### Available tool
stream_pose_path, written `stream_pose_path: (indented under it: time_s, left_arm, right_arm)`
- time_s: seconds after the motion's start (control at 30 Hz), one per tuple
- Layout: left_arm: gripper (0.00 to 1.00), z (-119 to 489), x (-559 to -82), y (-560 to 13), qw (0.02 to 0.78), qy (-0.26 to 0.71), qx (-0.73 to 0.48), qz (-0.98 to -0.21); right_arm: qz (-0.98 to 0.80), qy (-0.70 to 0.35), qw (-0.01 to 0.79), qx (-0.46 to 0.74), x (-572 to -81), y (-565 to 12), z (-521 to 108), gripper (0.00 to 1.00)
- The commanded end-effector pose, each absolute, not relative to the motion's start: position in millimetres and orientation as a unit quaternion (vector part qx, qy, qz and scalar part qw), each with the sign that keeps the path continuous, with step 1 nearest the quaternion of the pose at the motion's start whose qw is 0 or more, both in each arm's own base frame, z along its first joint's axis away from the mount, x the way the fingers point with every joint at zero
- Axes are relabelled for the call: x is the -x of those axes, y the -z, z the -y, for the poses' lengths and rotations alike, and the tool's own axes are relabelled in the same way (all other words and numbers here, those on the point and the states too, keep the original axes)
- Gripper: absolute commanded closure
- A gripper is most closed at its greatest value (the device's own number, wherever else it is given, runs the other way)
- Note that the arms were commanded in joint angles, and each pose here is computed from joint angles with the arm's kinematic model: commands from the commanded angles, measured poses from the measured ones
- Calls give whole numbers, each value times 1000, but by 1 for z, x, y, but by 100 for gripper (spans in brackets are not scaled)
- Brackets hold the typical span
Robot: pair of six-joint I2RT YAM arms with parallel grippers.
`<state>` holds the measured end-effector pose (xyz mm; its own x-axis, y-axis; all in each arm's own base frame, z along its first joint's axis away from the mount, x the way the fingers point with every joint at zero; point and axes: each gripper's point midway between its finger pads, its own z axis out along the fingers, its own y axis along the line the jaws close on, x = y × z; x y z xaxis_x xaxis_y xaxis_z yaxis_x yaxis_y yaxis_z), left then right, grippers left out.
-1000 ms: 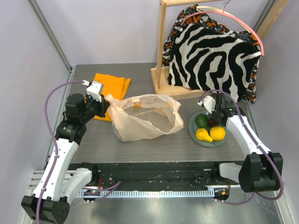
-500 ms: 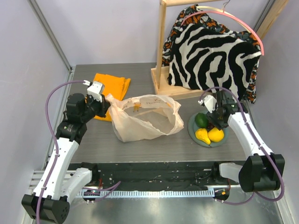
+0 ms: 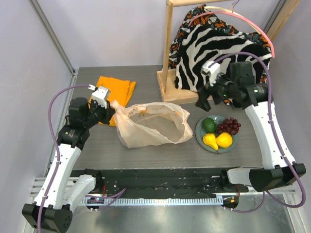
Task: Take the fake fruits out of the plastic bag
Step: Place the fake fruit on the plate, then take out the fake fruit from the plastic bag.
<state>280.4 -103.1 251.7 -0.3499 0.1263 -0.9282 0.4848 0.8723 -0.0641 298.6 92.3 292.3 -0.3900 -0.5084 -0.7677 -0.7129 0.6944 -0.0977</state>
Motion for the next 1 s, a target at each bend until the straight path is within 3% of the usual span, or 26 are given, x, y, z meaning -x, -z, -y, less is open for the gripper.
stream_pose_path:
  time_s: [0.0,0.27,0.4,0.43,0.53,0.8,0.97]
  left_arm:
    - [94,105,-265,-273,547,162,-236,-787]
    - [92,96,-231,-280,532,137,-280,-787]
    - [100,97,-210,-274,497,146,-310,-798]
    - [100,97,-202,-267,477,151,-317,-806]
    - [100,94,-190,-255,440,154,-332,-820]
    - [100,88,-177,-249,442,143,-325,-824]
    - [100,89,-175,-248,444,144,-332,-820]
  right_arm:
    - [-729,-309,455,407,-278,-358,-202,0]
    - [-606,-403,474,496,-226,-399,-293,11]
    - [-603,-424,434,517,-224,-377,-308,28]
    - [-602,-430,422,524,-222,-370,-311,36]
    - [-606,-453,367,542,-213,-341,-324,48]
    - [-593,-448,328,583,-199,-291,-358,50]
    - [-568,-416,378,601,-205,-300,-376,57]
